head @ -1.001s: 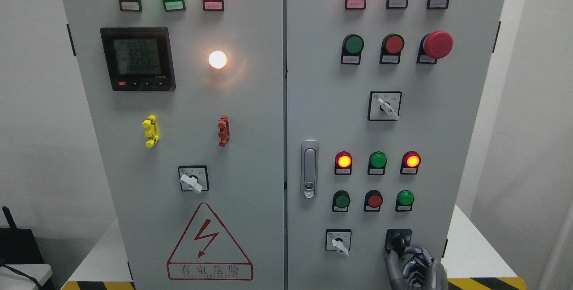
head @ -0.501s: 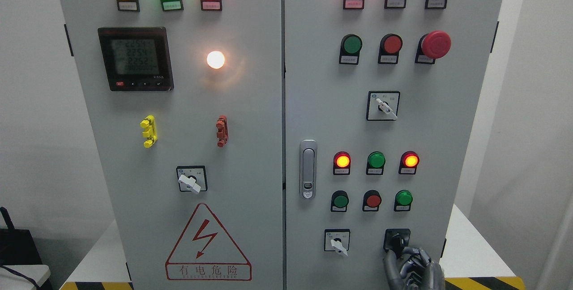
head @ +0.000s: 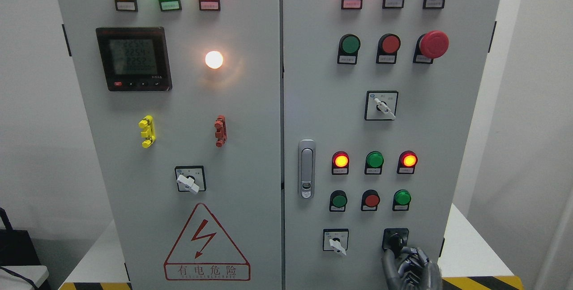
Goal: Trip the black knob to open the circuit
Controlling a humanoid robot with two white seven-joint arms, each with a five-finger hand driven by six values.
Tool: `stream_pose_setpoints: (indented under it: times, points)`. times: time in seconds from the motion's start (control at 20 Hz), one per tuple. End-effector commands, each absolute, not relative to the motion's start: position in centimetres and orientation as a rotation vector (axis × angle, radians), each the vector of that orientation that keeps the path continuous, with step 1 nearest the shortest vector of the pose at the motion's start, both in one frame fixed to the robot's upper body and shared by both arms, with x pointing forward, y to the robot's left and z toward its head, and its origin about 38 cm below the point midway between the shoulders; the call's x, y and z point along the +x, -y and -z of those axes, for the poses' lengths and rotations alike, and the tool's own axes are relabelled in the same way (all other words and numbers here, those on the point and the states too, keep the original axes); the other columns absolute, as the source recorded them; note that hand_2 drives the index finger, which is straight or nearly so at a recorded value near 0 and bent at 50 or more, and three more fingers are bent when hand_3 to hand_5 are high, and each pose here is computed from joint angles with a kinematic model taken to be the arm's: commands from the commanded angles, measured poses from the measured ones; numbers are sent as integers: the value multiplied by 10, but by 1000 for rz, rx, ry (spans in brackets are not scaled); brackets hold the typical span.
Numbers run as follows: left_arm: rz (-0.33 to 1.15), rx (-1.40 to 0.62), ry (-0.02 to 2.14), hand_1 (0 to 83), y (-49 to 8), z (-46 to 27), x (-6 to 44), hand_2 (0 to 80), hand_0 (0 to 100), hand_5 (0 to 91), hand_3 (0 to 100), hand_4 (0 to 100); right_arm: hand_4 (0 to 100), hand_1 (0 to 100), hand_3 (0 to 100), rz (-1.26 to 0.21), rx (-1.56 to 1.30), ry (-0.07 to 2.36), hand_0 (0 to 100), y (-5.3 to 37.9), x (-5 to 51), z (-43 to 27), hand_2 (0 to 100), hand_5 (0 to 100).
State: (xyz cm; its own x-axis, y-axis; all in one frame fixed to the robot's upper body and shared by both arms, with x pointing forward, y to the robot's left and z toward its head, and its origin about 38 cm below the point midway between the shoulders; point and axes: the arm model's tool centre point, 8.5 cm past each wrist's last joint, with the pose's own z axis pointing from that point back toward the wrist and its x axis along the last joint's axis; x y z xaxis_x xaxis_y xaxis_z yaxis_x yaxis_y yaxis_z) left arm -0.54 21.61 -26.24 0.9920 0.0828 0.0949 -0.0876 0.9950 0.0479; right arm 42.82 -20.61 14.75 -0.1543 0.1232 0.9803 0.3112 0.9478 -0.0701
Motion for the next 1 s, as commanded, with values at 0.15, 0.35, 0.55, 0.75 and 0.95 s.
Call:
stream_pose_setpoints:
  times: [0.15, 0.35, 0.55, 0.75, 0.95]
  points:
    - [-52, 49, 101, 389, -216, 262, 0, 0, 120, 0, 0, 0, 926, 748, 964, 173, -312, 1737, 575, 204, 430, -151, 629, 947]
    - [-52, 49, 101, 389, -216, 262, 0, 0, 120, 0, 0, 0, 928, 747, 965, 193, -275, 1729, 576, 202, 430, -150, 631, 947]
    - [-53, 49, 101, 389, -216, 262, 0, 0, 120, 0, 0, 0, 929, 745, 966, 197, -266, 1731, 577, 201, 431, -150, 632, 947]
    - [-53, 48, 101, 389, -215, 262, 0, 0, 120, 0, 0, 0, 930, 744, 970, 197, -264, 1731, 579, 201, 431, -150, 633, 947]
    - [-53, 49, 101, 389, -216, 262, 0, 0, 120, 0, 0, 0, 931, 742, 971, 203, -238, 1730, 581, 197, 432, -151, 636, 947]
